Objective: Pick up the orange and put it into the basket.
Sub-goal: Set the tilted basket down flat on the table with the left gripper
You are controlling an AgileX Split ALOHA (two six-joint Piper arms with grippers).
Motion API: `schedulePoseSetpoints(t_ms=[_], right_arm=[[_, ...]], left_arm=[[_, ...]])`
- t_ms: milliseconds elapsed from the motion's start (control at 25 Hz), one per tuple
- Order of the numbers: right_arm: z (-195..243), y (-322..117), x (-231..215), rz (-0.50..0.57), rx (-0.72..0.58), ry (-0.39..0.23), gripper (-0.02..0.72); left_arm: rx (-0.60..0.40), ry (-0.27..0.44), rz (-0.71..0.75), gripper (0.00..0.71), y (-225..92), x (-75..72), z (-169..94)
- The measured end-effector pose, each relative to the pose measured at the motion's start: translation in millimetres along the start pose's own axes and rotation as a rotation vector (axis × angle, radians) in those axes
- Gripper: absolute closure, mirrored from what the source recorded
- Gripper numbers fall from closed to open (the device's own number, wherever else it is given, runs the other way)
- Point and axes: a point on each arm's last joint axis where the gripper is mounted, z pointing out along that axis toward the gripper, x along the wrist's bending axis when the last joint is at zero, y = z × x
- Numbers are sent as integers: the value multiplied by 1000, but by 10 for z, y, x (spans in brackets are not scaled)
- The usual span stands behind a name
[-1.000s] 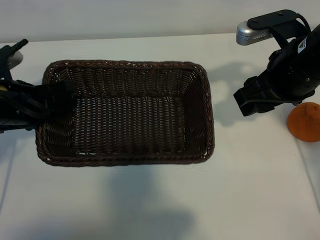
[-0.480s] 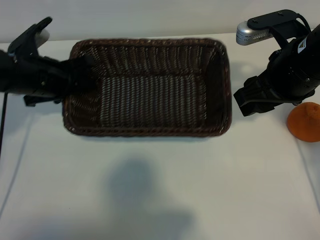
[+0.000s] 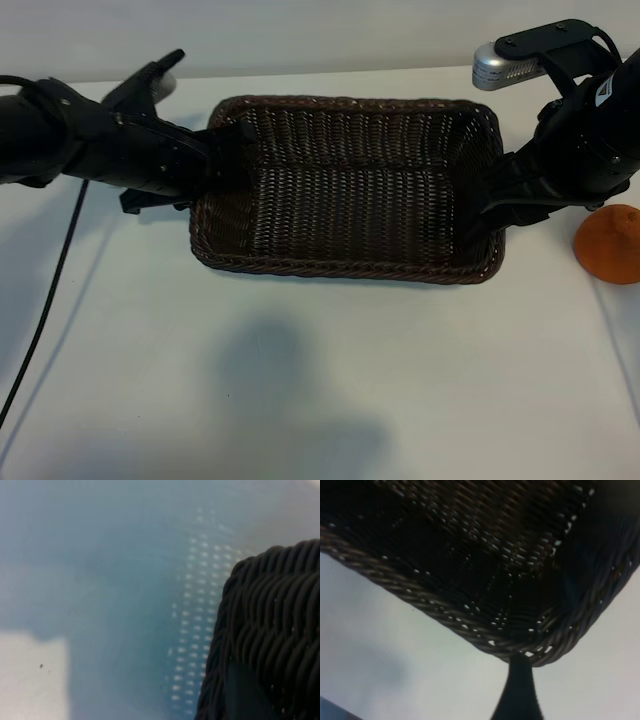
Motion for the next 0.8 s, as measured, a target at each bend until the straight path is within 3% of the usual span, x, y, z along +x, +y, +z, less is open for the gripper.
schedulePoseSetpoints(t_ms=[240,800], right_arm=[[0,0,0,0,0,0,153],[0,0,0,0,0,0,153]], left_arm=[[6,22,-8,411,-2,55,119],[-15,26,-58,411,18,61,126]])
